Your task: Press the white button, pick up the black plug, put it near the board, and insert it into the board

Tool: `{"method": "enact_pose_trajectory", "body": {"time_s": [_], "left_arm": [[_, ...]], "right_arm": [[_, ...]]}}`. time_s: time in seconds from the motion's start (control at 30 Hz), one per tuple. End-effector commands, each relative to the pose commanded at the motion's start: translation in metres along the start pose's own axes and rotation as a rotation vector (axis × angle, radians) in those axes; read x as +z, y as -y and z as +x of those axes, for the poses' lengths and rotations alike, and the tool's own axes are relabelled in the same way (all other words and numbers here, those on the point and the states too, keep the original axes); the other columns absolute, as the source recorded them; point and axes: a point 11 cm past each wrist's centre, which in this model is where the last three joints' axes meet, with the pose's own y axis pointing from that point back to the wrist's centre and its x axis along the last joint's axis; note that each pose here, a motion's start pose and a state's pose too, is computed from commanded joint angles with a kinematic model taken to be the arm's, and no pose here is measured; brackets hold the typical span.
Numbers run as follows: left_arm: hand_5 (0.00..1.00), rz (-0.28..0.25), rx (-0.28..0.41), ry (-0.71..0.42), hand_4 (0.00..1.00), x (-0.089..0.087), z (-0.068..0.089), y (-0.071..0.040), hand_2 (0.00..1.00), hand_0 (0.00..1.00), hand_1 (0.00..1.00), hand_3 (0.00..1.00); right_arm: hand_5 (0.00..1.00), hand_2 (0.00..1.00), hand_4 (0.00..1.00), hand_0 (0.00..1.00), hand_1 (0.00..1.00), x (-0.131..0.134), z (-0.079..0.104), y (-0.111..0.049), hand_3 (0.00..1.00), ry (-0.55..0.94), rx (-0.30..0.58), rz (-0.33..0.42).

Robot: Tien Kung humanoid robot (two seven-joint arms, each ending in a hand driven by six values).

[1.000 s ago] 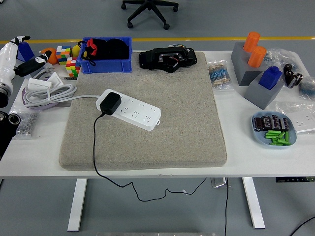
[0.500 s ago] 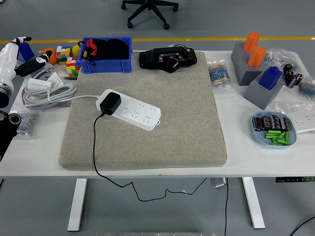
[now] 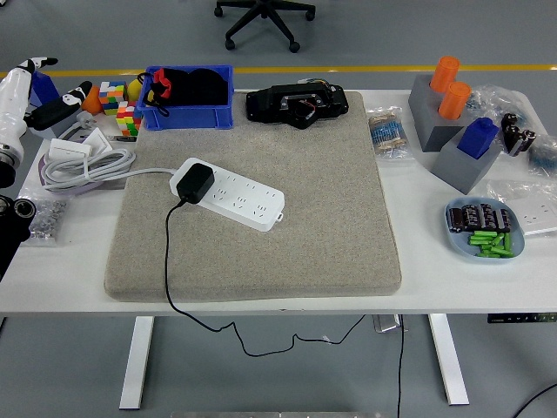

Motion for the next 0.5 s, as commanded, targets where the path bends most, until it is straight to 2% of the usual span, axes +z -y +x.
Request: {"method": "enact_pose_trajectory", "body": {"time_s": [0.03,0.5], "left_arm": [[0.63,0.0,0.0,0.0,0.837,0.0004,-0.0001,0.0001,0.861,0.938,0.902,0.803],[0.614,-0.016,0.006,-0.029,0.834,0.0027,-0.0002,-0.0004,0.846,0.938,0.885,0.784]], "right_arm": [[0.538,0.706,0.789,0.765,0.7,0.0003,0.0,0.0,0.676,-0.001,0.0,-0.002],[0.517,0.694,0.765,0.763,0.691,0.0003,-0.0003,0.0,0.66,-0.003,-0.002,-0.008]]}}
